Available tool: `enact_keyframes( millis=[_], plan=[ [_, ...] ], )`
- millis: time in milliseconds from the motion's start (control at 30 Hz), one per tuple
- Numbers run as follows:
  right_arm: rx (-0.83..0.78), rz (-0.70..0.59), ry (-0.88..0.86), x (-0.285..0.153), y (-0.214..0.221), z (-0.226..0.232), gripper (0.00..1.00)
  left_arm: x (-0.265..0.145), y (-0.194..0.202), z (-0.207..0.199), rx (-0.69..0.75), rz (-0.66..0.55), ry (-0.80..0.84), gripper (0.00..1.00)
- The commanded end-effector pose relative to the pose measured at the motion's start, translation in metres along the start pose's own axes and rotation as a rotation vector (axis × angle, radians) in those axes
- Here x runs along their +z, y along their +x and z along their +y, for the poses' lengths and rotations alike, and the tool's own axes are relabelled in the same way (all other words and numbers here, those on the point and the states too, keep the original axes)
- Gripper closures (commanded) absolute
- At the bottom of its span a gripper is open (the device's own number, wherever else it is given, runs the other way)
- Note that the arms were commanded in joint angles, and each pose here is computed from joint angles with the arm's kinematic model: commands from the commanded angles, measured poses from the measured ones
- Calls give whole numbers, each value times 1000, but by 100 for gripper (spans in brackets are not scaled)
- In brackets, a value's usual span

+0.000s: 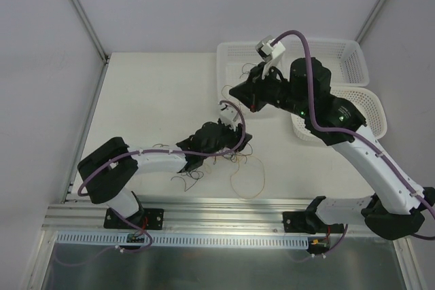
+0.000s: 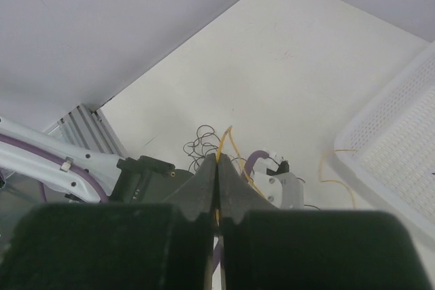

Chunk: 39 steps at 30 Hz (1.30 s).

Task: Untangle the cables

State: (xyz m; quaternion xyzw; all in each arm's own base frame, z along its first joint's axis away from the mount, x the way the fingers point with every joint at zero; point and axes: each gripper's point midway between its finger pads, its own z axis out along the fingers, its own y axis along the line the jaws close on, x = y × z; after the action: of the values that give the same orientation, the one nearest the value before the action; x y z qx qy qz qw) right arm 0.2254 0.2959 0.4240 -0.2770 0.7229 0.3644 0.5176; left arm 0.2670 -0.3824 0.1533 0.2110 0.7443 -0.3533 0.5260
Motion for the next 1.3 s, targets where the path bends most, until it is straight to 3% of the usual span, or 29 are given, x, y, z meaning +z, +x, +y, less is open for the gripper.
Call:
enact_keyframes(
  millis=[0, 67, 200, 400, 600, 700, 933, 1100, 1267],
  plan=[
    [-30, -84, 27, -17, -25, 1, 100, 8, -7, -2, -32, -61, -17, 57],
    [-51, -100, 51, -23, -34, -3, 99, 8, 7, 7, -59, -35, -51, 65],
    [-89, -126, 99, -39, -52, -10, 99, -3, 50, 30, -117, 49, -143, 69],
    [-119, -213, 236, -75, -83, -36, 99, -32, 99, 61, -194, 160, -292, 68],
    [-151, -252, 374, -104, -101, -64, 99, -65, 119, 84, -272, 179, -402, 66],
    [-171, -256, 466, -116, -102, -83, 99, -76, 113, 91, -293, 175, -436, 60],
    [-224, -247, 719, -143, -103, -135, 99, -89, 66, 97, -271, 167, -474, 36],
    [-234, -233, 847, -154, -98, -168, 99, -98, 17, 97, -300, 129, -453, 11],
    [-193, -207, 973, -168, -85, -208, 99, -126, -19, 121, -391, 136, -480, 1]
  ],
)
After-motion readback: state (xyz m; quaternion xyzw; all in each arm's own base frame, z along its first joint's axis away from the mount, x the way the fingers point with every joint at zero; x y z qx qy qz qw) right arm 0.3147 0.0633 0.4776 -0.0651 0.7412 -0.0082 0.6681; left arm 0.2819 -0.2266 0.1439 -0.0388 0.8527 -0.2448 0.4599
